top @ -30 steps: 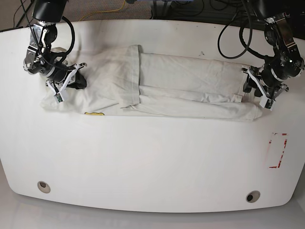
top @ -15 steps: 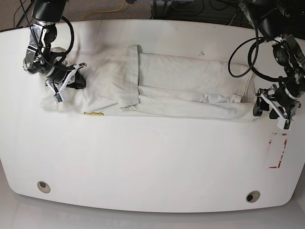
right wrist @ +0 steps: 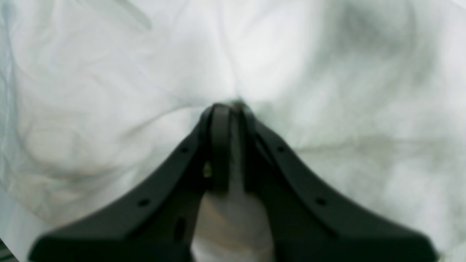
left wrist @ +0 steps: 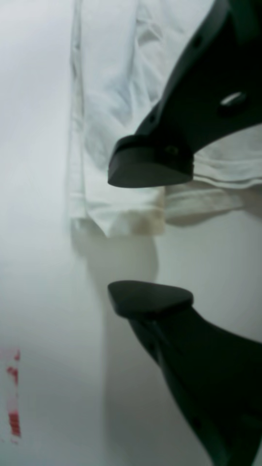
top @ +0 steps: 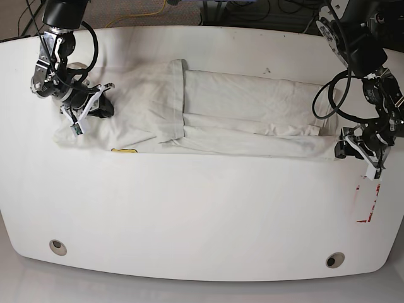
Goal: Layout the t-shirt on the table in an organized manner, then fold the t-shirt properly
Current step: 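Lower the left gripper onto the shirt's opposite side edge and pinch it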
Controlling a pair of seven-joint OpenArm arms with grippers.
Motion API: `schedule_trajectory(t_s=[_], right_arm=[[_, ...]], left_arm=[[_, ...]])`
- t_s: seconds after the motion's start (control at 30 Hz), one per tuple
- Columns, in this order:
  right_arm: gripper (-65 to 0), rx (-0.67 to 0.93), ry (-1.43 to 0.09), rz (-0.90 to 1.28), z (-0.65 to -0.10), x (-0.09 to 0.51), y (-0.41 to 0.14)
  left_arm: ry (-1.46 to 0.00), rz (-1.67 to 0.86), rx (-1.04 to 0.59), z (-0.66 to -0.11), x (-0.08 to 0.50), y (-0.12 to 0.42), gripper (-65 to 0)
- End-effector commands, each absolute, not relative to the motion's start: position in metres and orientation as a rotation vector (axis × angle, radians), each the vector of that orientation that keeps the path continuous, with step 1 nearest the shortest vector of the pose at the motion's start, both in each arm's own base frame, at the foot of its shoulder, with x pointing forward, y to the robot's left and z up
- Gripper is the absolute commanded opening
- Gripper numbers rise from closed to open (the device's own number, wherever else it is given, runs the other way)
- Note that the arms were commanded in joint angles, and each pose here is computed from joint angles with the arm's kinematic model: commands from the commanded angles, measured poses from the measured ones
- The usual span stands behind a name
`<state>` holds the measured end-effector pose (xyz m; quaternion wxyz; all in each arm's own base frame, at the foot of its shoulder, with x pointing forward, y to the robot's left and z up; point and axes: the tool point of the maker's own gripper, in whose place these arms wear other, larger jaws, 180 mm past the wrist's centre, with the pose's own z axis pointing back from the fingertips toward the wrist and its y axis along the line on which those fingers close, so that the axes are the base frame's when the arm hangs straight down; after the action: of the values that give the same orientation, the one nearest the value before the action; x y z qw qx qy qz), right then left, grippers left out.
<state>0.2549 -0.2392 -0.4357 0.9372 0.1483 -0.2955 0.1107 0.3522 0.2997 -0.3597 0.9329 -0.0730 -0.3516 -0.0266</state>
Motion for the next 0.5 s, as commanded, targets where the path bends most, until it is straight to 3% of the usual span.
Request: schedule_trajectory(t_s=[0.0, 0.47], right_arm=[[-59.8, 0.198, -0.427, 0.243, -0.458, 0.225, -0.262], [-59.9, 0.198, -0.43, 0.238, -0.458, 0.225, -0.262]], left_arm=[[-0.791, -0.055, -0.147, -0.343, 0.366, 0.305, -27.1], [-0.738, -0.107, -0.218, -0.372, 0.369, 0.277, -27.2]])
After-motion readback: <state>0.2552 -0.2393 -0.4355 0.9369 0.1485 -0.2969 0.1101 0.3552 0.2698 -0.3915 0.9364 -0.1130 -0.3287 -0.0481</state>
